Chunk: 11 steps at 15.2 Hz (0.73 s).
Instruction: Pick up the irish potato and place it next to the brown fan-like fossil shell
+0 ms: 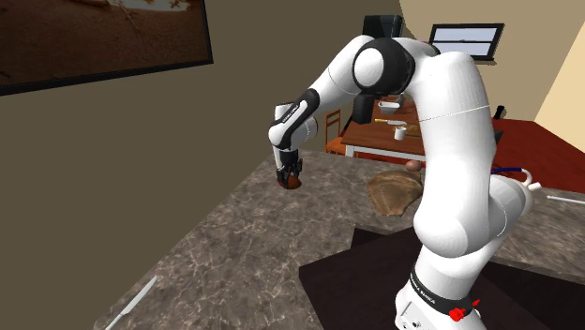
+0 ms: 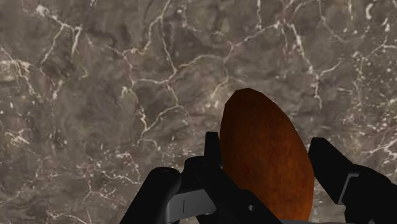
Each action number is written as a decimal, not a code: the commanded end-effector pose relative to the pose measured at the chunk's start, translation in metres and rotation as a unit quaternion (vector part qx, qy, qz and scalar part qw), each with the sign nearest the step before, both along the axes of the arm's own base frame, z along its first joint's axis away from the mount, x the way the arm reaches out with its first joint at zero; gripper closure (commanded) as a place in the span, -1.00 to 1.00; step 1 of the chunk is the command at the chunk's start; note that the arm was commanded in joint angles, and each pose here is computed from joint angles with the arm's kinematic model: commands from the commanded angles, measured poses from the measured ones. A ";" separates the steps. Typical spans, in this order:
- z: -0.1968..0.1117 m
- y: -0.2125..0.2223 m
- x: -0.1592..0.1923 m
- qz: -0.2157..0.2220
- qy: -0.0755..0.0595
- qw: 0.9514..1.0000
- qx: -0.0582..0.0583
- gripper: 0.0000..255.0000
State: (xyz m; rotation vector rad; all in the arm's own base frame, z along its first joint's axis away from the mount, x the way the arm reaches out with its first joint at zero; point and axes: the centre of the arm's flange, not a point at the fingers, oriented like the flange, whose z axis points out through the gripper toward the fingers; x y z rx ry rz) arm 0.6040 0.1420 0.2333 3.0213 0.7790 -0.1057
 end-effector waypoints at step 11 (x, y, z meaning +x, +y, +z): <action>0.063 0.000 0.000 0.000 0.000 1.000 0.000 1.00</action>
